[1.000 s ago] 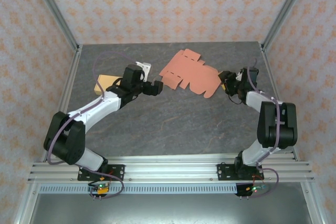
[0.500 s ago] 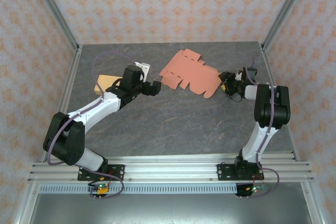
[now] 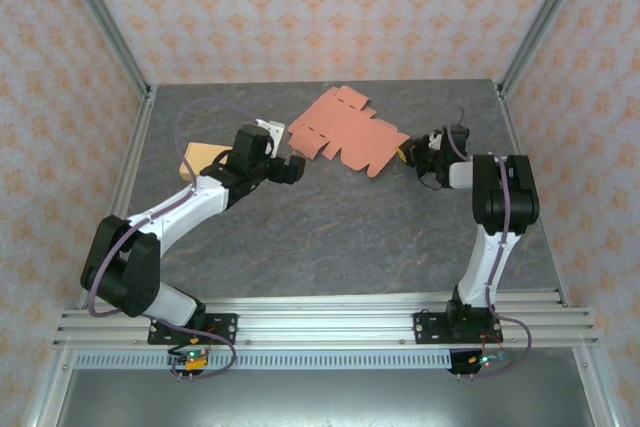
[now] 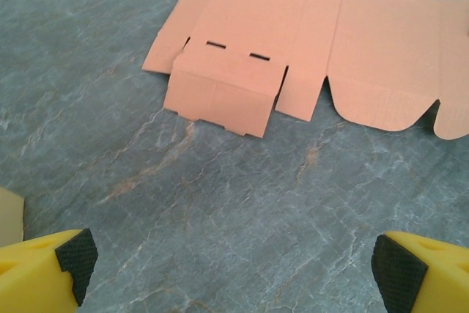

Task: Fold the paper box

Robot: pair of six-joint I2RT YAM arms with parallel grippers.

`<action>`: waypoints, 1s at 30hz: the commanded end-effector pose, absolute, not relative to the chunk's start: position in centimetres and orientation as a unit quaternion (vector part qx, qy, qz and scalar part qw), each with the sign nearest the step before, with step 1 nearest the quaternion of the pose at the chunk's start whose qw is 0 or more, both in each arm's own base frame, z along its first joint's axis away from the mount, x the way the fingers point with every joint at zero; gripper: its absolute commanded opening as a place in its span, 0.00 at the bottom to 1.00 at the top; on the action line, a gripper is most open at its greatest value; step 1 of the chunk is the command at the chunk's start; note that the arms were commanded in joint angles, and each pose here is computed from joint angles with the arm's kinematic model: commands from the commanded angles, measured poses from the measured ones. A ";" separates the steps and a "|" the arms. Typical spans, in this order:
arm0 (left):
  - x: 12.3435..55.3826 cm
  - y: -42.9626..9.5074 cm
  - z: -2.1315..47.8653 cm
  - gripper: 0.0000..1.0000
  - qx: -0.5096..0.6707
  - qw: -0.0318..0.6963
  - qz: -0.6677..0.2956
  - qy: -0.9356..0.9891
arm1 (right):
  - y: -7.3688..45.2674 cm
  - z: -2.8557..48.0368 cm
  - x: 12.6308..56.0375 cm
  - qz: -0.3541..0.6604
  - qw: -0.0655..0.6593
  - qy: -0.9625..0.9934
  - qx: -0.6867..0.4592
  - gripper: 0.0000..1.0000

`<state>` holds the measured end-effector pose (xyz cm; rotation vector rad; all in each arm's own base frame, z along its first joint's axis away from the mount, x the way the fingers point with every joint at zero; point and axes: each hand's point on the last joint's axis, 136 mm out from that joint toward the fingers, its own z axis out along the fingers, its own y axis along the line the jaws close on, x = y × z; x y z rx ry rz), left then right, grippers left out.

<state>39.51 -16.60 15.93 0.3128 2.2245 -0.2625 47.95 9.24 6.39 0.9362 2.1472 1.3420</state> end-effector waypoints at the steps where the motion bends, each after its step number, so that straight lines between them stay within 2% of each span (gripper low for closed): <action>1: 38.5 -18.2 18.4 1.00 0.197 0.468 -0.132 0.851 | 8.8 13.6 47.9 0.521 0.268 0.725 0.362 0.00; 4: 34.9 -22.8 20.9 1.00 0.368 0.496 -0.195 0.761 | 9.0 16.9 45.7 0.489 0.252 0.729 0.407 0.00; 6: 33.5 -23.7 22.2 1.00 0.418 0.524 -0.197 0.715 | 9.7 19.7 44.2 0.458 0.258 0.744 0.413 0.00; 9: 33.3 -23.3 23.4 1.00 0.431 0.555 -0.178 0.688 | 9.4 22.1 41.3 0.380 0.258 0.752 0.472 0.00; 11: 33.7 -22.9 23.7 1.00 0.425 0.558 -0.166 0.693 | 9.9 23.4 39.1 0.356 0.233 0.742 0.517 0.00; 15: 33.5 -22.8 24.5 1.00 0.408 0.581 -0.177 0.682 | 12.9 26.5 35.5 0.350 0.203 0.726 0.556 0.00; 18: 33.0 -23.0 24.7 1.00 0.404 0.573 -0.197 0.686 | 15.0 29.4 34.6 0.364 0.215 0.715 0.556 0.00; 23: 32.1 -23.7 23.4 1.00 0.391 0.550 -0.246 0.696 | 15.7 31.5 35.7 0.331 0.253 0.707 0.571 0.00; 26: 32.4 -23.8 22.1 1.00 0.363 0.531 -0.270 0.717 | 17.2 30.2 38.7 0.324 0.252 0.704 0.579 0.00; 29: 33.3 -23.5 21.0 1.00 0.325 0.519 -0.281 0.739 | 20.1 27.3 41.4 0.307 0.216 0.724 0.578 0.00; 30: 33.7 -23.2 20.5 1.00 0.308 0.517 -0.280 0.748 | 21.0 26.3 42.2 0.300 0.202 0.729 0.581 0.07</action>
